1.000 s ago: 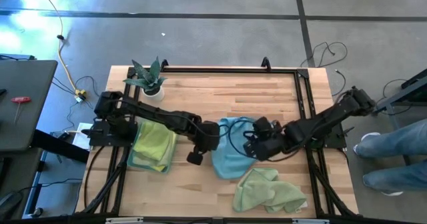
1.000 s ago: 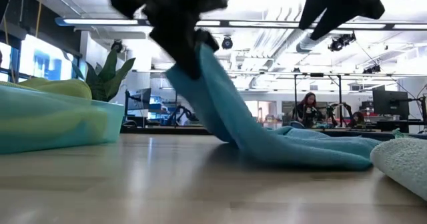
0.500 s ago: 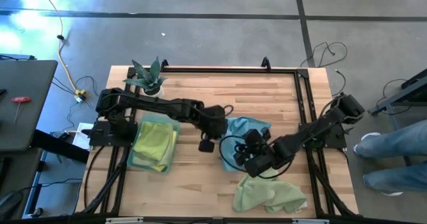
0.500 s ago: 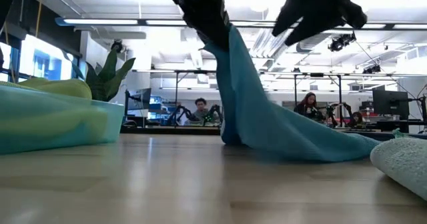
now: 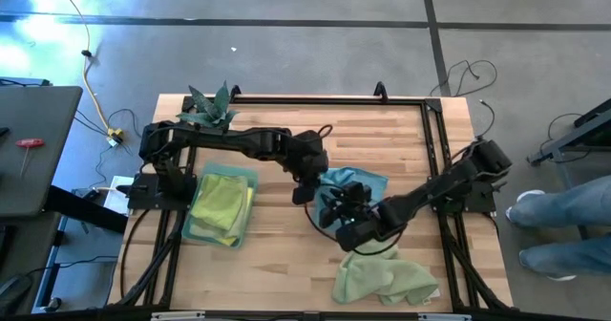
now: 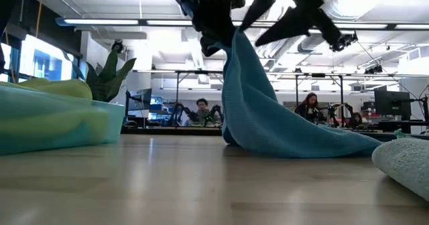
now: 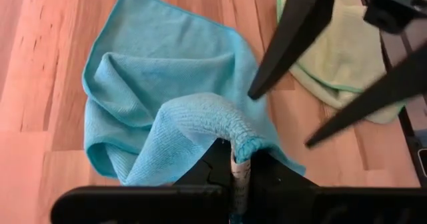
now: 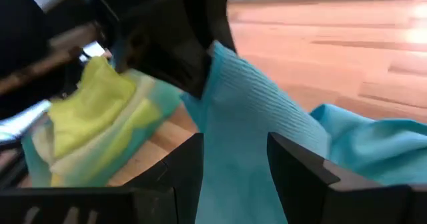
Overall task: Fold microfiber towels
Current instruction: Fold the blue microfiber towel
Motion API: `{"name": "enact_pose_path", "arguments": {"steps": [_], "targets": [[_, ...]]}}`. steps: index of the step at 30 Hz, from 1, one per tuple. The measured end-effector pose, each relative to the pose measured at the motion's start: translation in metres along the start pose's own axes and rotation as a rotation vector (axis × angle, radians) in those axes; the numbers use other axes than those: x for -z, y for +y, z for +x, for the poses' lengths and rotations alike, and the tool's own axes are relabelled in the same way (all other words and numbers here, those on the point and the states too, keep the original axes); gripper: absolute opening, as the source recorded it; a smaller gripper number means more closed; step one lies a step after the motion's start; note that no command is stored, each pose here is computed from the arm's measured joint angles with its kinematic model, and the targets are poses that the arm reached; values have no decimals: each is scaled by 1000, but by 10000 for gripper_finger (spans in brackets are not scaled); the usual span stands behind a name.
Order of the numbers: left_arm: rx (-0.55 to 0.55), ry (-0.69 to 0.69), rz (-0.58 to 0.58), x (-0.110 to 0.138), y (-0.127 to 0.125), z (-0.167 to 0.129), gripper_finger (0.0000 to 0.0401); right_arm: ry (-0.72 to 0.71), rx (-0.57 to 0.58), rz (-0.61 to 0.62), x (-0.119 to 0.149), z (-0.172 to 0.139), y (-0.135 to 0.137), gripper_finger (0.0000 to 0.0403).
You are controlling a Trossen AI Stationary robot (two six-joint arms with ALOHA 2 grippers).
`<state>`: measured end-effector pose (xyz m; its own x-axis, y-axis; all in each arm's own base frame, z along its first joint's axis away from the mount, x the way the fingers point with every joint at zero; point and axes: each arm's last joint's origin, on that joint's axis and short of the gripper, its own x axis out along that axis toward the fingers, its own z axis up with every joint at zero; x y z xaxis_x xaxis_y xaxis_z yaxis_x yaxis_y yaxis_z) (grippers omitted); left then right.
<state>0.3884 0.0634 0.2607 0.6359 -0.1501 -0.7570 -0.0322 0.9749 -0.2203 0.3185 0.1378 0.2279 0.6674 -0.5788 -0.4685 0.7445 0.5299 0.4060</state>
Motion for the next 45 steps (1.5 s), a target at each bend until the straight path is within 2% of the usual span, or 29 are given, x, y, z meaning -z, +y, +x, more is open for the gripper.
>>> {"name": "enact_pose_path", "arguments": {"steps": [4, 10, 15, 19, 24, 28, 36, 45], "targets": [[-1, -2, -13, 0, 1, 0, 0, -85, -10, 30, 2, 6, 6, 158], [54, -11, -17, -1, 8, -2, 0, -96, -32, 125, 7, 17, 11, 158], [43, -33, -32, -2, 21, -7, 0, -82, -47, 146, 13, 22, 13, 158], [107, -57, -46, -4, 30, -10, 0, -21, -60, 164, 16, 22, 14, 158], [118, -74, -57, -5, 35, -12, 0, 2, -43, 137, 18, 22, 11, 158], [195, -77, -56, -5, 34, -13, 0, 20, -3, 110, 17, 25, 5, 158], [211, -81, -49, -5, 34, -13, 0, 28, 7, 106, 15, 28, 3, 157], [218, -100, -38, -7, 38, -15, 0, 156, 50, 55, 21, 27, -5, 113]]}}
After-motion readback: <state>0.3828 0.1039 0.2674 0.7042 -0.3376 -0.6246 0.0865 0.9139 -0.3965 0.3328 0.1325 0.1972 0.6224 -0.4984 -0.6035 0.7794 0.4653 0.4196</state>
